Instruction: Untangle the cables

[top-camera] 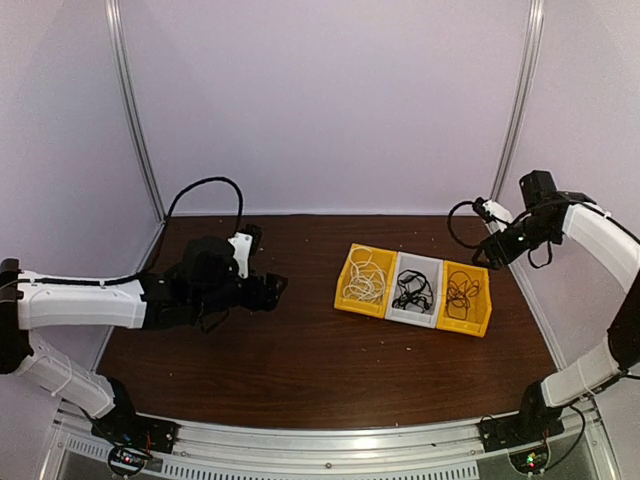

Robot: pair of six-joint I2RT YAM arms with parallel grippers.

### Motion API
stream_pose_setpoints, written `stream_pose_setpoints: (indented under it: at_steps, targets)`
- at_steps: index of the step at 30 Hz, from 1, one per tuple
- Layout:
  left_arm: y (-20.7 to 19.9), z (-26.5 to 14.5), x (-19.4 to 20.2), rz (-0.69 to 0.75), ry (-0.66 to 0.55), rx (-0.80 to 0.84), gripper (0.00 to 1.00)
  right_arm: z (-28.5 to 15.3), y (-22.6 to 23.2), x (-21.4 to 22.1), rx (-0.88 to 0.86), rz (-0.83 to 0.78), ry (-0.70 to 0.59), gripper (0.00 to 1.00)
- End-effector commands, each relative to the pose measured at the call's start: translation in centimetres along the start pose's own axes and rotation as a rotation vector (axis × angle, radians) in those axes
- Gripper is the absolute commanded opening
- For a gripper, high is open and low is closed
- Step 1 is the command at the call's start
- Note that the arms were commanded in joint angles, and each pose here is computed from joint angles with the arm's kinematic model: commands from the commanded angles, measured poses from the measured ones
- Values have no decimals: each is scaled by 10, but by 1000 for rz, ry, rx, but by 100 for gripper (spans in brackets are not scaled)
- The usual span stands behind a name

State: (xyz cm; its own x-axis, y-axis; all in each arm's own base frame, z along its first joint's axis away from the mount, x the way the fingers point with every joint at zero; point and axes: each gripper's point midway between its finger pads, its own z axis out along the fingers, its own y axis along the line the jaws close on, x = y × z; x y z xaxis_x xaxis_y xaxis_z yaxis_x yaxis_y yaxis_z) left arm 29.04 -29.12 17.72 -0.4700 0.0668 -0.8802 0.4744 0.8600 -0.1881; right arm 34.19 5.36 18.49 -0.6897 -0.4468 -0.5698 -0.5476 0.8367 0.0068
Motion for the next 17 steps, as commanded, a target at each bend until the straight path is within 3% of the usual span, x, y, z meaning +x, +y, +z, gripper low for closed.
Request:
stream_pose_setpoints:
  at_steps: [1, 3, 10, 15, 17]
  targets:
    - [48, -17, -34, -63, 6, -184, 97, -61, -12, -60, 149, -45, -253, 95]
    - [67, -29, -53, -77, -25, -264, 97, -79, -21, -80, 214, -32, -348, 100]
    - [110, -56, -108, 41, -28, -527, 98, -117, -35, -119, 287, 178, -690, 100]
    - [107, -52, -127, 88, -112, -512, 98, -121, -26, -126, 232, 183, -768, 100]
    - [107, -46, -116, 96, -149, -480, 98, -122, -24, -126, 223, 193, -802, 100]
